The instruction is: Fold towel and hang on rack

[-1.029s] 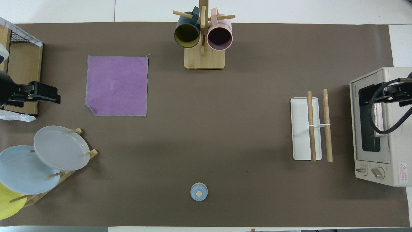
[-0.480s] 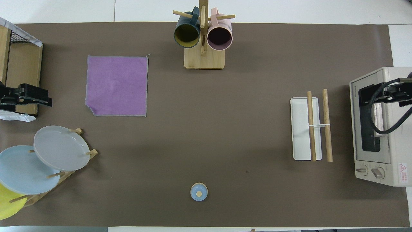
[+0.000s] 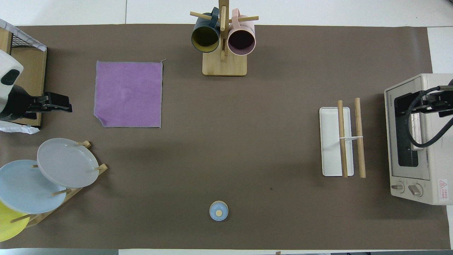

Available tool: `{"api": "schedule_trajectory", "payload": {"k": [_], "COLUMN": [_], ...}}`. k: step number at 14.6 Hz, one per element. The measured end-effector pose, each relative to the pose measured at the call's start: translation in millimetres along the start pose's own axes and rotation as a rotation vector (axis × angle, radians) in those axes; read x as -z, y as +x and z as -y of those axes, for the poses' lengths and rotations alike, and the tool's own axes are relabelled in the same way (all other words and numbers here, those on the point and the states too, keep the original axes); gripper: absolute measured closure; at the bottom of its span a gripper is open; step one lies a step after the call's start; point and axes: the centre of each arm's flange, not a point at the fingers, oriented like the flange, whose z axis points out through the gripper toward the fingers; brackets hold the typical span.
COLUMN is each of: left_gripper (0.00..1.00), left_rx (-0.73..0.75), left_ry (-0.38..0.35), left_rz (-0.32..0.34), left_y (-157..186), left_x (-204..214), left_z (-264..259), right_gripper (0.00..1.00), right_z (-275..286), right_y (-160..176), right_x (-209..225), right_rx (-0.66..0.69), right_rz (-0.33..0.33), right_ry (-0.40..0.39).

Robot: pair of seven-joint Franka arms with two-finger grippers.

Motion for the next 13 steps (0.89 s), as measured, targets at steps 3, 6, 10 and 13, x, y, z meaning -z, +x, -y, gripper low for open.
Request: {"api": "schedule_trajectory", "payload": {"k": [3,6,10,13], "left_gripper": [0.0,0.0,0.0,0.04], "left_rx": [0.06,0.147,0.292,0.375], "left_ry": [0.001,-0.001,0.0,0.005], "left_rz": [0.036,0.044,0.044,0.057], "left_y": [16,28,29,24], "left_x": [-96,-163,-186,-193], "left_z": [15,25,28,23], "right_gripper": [0.0,0.0,0.0,0.0], "right_z": [0,0,0,0], "right_y": [0,0,0,0], "right_x": [0,0,0,0], "right_rx": [0.0,0.0,0.0,0.001], "right_rz": [0.0,0.0,0.0,0.0], "right_ry": [0.0,0.0,0.0,0.0]}}
